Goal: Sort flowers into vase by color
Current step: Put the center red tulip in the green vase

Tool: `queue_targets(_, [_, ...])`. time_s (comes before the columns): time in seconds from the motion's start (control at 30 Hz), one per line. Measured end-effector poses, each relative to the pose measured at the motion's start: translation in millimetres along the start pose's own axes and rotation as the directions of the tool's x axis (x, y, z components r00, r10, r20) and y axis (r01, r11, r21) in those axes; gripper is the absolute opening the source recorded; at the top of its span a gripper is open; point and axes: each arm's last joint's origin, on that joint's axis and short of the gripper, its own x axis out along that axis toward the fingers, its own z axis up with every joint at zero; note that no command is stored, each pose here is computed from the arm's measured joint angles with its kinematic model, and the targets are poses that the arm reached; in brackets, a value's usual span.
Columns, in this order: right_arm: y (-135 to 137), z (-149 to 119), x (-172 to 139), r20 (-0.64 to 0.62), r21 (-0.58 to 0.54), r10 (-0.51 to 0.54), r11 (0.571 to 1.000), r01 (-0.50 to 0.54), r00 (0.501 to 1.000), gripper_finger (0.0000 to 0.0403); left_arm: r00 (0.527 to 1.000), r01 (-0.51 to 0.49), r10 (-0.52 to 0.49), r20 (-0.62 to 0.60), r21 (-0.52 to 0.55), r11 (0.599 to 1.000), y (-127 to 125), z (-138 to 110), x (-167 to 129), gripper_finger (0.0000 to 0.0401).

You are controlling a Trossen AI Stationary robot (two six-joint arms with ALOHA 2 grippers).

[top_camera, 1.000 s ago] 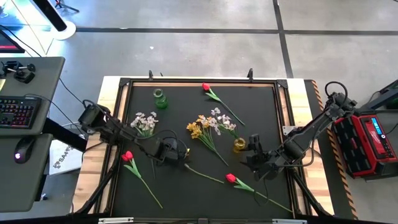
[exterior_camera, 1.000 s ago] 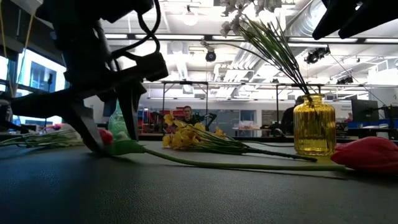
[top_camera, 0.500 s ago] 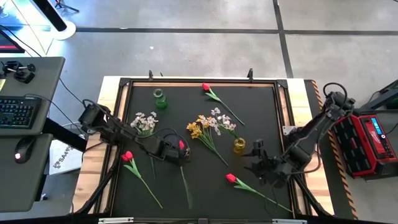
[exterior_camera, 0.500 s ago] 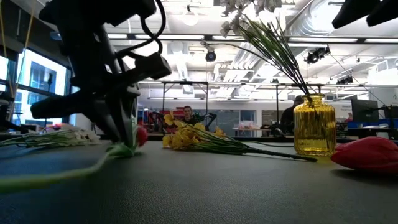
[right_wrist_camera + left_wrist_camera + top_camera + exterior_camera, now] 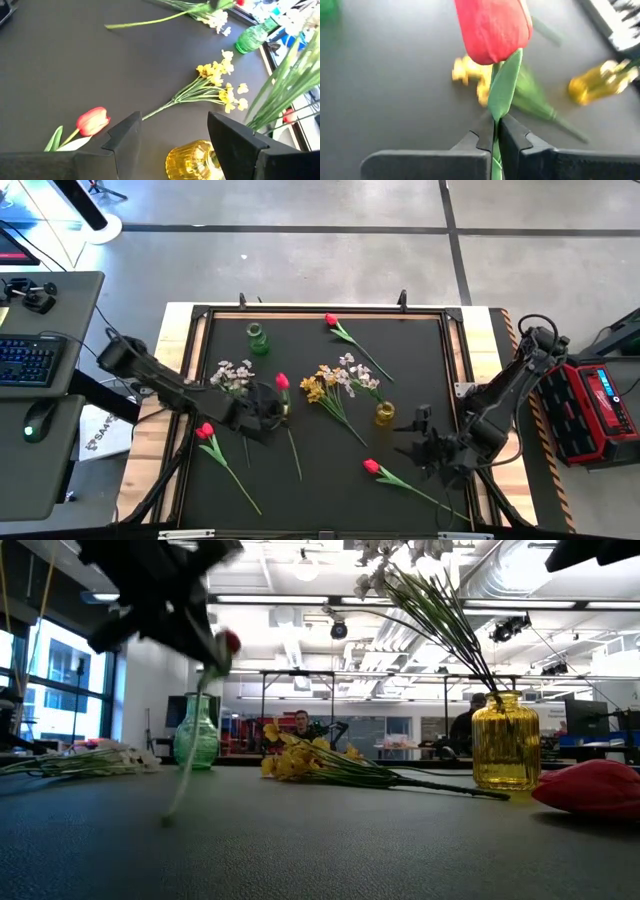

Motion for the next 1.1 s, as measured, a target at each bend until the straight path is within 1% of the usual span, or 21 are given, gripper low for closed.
queue_targets(0.1, [-1, 0, 0, 0.01, 0.028, -0.031, 0.999, 0.03, 0.999, 0.0215, 0.991, 0.012, -0.021, 0.134, 0.063, 0.998, 5, 16, -17, 0.0001])
queue_targets(0.23, [-2, 0, 0, 0.021, 0.047, -0.06, 0.997, 0.059, 0.998, 0.0215, 0.951, -0.006, -0.046, 0.306, 0.168, 0.986, 11, 40, -35, 0.0001])
queue_targets(0.33, [-3, 1, 0, 0.032, 0.064, -0.086, 0.994, 0.083, 0.996, 0.0215, 0.917, -0.051, -0.051, 0.396, 0.243, 0.969, 14, 60, -49, 0.0])
queue_targets(0.47, [-3, 1, 0, 0.041, 0.1, -0.109, 0.989, 0.104, 0.993, 0.0215, 0.863, -0.146, -0.037, 0.503, 0.319, 0.936, 14, 86, -67, 0.0])
queue_targets(0.63, [-4, 1, 0, 0.049, 0.138, -0.13, 0.983, 0.122, 0.99, 0.0215, 0.794, -0.298, 0.015, 0.608, 0.368, 0.881, 12, 114, -85, 0.0])
queue_targets(0.73, [-4, 1, 0, 0.049, 0.157, -0.13, 0.98, 0.121, 0.99, 0.0215, 0.761, -0.397, 0.056, 0.646, 0.396, 0.828, 10, 128, -89, 0.0])
queue_targets(0.83, [-4, 2, 0, 0.054, 0.166, -0.131, 0.979, 0.12, 0.99, 0.0215, 0.721, -0.499, 0.116, 0.683, 0.395, 0.772, 10, 141, -89, 0.0])
queue_targets(1.0, [-4, 3, 0, 0.068, 0.177, -0.148, 0.975, 0.134, 0.987, 0.0215, 0.68, -0.601, 0.204, 0.704, 0.377, 0.704, 16, 157, -81, 0.0])
queue_targets(1.1, [-4, 3, 0, 0.068, 0.177, -0.149, 0.975, 0.135, 0.987, 0.0215, 0.66, -0.643, 0.247, 0.71, 0.362, 0.675, 20, 164, -75, 0.0])
